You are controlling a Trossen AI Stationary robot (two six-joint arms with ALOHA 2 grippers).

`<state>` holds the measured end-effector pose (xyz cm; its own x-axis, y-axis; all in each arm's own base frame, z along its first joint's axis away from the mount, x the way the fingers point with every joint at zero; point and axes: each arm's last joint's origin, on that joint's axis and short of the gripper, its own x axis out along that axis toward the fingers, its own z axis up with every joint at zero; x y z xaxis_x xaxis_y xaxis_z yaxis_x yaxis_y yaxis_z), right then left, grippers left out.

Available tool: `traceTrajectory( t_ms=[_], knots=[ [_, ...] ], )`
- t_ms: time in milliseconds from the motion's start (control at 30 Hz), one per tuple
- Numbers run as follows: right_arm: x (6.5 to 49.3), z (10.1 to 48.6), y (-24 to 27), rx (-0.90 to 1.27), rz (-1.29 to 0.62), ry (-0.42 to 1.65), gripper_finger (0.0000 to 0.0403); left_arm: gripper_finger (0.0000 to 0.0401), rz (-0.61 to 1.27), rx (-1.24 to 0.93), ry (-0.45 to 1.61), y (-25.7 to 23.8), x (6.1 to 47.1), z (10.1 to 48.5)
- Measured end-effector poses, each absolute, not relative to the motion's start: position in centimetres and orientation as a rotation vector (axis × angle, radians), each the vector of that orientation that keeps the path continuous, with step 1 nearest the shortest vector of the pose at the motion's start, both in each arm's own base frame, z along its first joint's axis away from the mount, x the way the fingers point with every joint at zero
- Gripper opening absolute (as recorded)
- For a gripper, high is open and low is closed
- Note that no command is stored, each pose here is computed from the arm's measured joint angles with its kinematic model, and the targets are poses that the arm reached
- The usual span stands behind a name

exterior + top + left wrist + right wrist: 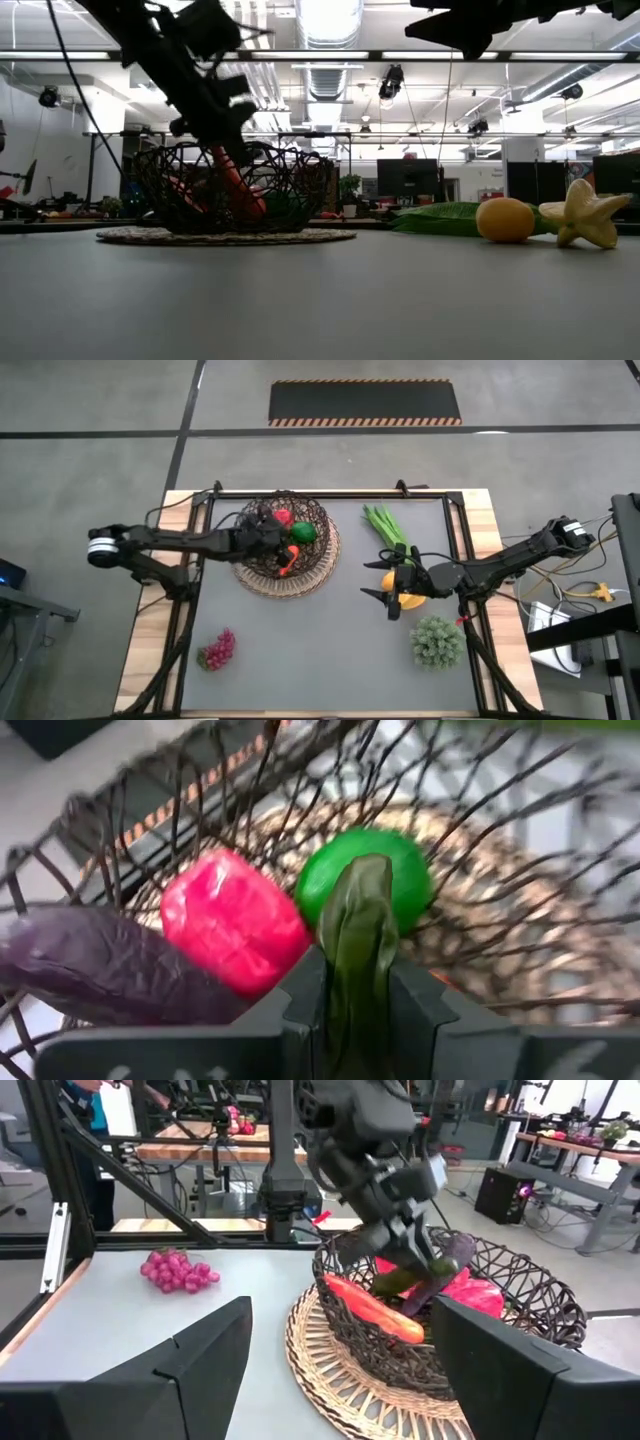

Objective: Build produce basket
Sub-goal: Put the green chili pepper into the black wire basket, then put the yellow lemon into the black wire basket

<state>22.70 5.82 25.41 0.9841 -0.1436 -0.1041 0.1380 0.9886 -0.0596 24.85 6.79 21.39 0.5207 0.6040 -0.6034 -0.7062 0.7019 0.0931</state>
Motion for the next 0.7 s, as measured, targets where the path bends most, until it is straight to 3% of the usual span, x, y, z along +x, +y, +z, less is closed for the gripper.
traceTrajectory(
  t_ms=[133, 400, 700],
  knots=[
    [22.7, 25.4, 5.8, -0.053, -0.142, 0.11, 0.0286, 0.0049, 0.816, -0.167, 0.714, 7.6, 25.3, 19.9],
    [22.7, 25.4, 5.8, -0.052, -0.142, 0.112, 0.0295, 0.0099, 0.838, -0.168, 0.757, 8.2, 25.6, 18.8],
    [22.7, 25.4, 5.8, -0.051, -0.142, 0.112, 0.0293, 0.0129, 0.83, -0.16, 0.762, 8.2, 25.6, 18.8]
  ],
)
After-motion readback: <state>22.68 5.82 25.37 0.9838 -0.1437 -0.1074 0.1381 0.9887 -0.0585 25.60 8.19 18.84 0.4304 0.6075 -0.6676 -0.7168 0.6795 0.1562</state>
